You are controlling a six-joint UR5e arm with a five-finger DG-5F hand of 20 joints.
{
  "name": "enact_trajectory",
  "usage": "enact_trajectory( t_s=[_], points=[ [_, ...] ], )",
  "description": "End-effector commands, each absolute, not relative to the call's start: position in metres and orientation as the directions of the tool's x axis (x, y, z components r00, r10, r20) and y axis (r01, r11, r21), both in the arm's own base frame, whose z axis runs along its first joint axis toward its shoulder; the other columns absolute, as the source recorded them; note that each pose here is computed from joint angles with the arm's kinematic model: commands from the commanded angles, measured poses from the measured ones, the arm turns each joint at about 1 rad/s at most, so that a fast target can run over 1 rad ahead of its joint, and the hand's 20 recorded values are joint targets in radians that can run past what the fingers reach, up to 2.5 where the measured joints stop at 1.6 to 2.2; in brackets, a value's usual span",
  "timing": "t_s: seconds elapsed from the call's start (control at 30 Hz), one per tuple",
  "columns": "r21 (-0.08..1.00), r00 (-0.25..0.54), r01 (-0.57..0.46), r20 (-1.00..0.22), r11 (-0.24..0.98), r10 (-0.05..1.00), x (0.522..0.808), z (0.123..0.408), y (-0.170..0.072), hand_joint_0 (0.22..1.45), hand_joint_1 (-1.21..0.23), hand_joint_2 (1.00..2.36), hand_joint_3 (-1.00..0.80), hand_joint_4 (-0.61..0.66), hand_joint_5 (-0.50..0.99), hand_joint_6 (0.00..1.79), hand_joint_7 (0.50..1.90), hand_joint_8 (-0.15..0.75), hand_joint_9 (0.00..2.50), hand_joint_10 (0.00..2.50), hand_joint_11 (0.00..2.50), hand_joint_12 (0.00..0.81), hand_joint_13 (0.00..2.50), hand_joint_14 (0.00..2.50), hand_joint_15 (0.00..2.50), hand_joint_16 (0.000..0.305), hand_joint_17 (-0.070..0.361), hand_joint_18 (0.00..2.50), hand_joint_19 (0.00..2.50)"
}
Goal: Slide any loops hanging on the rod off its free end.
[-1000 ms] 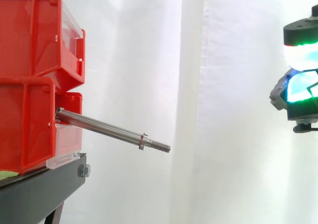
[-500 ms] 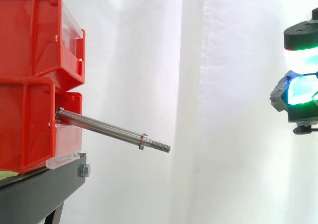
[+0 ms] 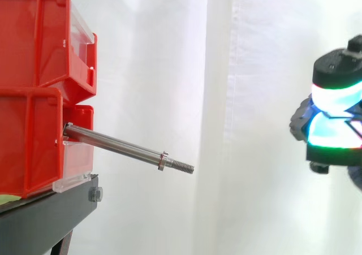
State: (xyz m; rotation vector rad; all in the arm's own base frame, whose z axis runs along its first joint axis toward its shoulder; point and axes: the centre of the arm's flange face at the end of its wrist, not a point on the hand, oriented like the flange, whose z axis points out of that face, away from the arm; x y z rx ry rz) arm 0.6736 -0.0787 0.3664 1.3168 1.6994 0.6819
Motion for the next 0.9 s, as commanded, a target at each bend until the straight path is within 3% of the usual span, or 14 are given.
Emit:
enact_trajectory(
  t_s=[0.0,0.1,0.37,0.47,0.73,0.87],
  points=[
    [0.849,-0.064,0.404,-0.345,0.340,0.937,0.685,0.356,-0.082,0.58,-0.71,1.02,-0.11,-0.01,-0.12,0.89,1.08,0.253,1.21,0.03,0.86,0.382,0.85,0.02,0.51,0.055,0.125,0.71,0.54],
    [0.858,-0.054,0.383,-0.349,0.342,0.936,0.688,0.356,-0.082,0.59,-0.72,1.02,-0.12,-0.03,-0.12,0.89,1.08,0.235,1.14,0.03,0.89,0.371,0.84,0.02,0.51,0.053,0.120,0.69,0.54],
    [0.841,-0.073,0.364,-0.403,0.400,0.912,0.690,0.357,-0.081,0.58,-0.73,1.02,-0.10,-0.05,-0.12,0.89,1.08,0.243,0.81,0.01,0.35,0.338,0.74,0.01,0.35,0.052,0.117,0.67,0.49],
    [0.833,-0.075,0.356,-0.427,0.424,0.901,0.691,0.357,-0.082,0.58,-0.74,1.02,-0.09,-0.06,-0.12,0.88,1.08,0.239,0.76,0.01,0.26,0.332,0.70,0.01,0.30,0.051,0.115,0.65,0.48],
    [0.821,-0.071,0.328,-0.471,0.467,0.879,0.695,0.356,-0.082,0.58,-0.74,1.02,-0.09,-0.06,-0.11,0.88,1.10,0.233,0.74,0.01,0.27,0.338,0.69,0.01,0.33,0.051,0.115,0.64,0.49],
    [0.813,-0.079,0.344,-0.473,0.469,0.877,0.691,0.334,-0.079,0.58,-0.73,1.02,-0.09,-0.06,-0.11,0.88,1.10,0.236,0.78,0.01,0.31,0.343,0.70,0.01,0.35,0.052,0.116,0.64,0.49]
  ],
)
